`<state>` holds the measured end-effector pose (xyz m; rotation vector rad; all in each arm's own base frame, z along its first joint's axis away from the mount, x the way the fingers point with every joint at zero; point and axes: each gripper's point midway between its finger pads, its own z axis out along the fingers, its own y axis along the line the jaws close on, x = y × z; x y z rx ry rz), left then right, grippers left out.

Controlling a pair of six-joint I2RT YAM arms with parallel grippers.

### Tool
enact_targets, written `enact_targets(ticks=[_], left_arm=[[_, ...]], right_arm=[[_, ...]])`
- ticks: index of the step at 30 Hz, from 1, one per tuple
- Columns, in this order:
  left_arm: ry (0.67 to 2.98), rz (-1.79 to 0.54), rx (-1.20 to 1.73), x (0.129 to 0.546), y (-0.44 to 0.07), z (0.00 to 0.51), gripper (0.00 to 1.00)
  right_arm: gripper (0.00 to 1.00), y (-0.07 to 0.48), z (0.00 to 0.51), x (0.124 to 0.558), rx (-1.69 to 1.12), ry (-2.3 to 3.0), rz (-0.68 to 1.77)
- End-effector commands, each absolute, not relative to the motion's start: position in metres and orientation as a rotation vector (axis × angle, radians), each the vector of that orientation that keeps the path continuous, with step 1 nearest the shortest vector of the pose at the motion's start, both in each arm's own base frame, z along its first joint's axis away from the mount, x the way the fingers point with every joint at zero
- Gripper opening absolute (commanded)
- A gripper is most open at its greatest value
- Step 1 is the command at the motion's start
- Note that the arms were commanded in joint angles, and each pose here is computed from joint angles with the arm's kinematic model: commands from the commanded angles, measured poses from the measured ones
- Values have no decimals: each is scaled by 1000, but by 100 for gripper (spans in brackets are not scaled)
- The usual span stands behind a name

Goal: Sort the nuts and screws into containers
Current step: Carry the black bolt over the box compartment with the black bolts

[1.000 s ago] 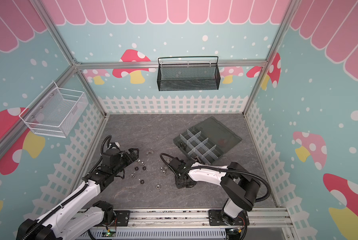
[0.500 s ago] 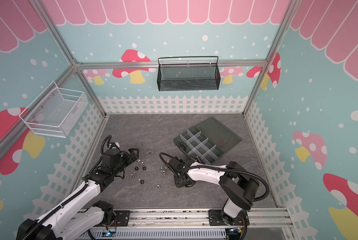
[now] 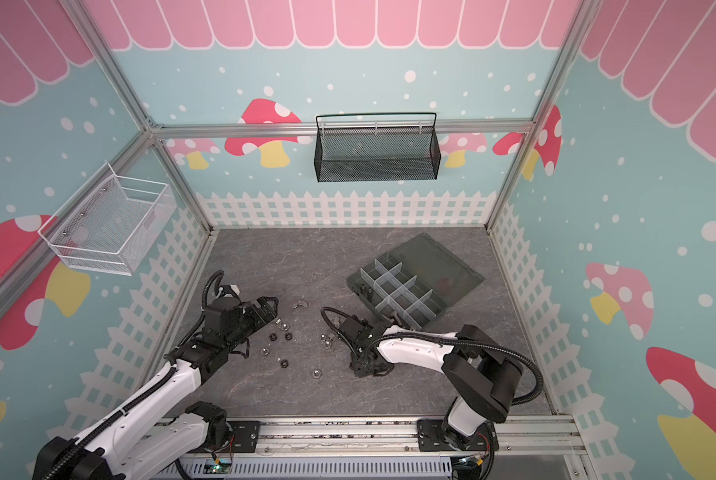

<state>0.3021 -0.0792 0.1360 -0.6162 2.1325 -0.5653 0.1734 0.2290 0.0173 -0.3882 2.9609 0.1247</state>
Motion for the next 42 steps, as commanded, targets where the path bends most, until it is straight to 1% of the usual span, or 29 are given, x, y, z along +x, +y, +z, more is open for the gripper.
enact_targets(ticks=[1,5,9,14,18,23,27,34,38,42], left_arm=[[2111,-569,-639,303,-76,140,100],[2107,-564,-641,302,-75,139,100],[2107,-567,-639,301,-76,140,100],[2104,-561,-639,300,-74,141,100],[2104,-557,-643,300,-73,140,100],[2102,-556,-641,301,-74,142,100],[2099,-554,-638,302,-74,143,100],[2098,-550,-642,302,-73,143,100],[2094,-549,-635,304,-73,145,100],[2101,-558,-630,307,-76,144,100]], right_arm=[[37,206,5,157,-355,3035,22],[34,213,4,161,-364,3015,67],[33,218,3,165,-382,3007,62],[22,223,8,170,-397,2988,74],[16,227,19,176,-397,2950,101],[12,229,39,192,-392,2886,85],[12,228,65,219,-363,2799,70],[12,224,117,288,-243,2607,69],[12,222,134,322,-214,2519,122],[13,222,137,350,-234,2485,119]])
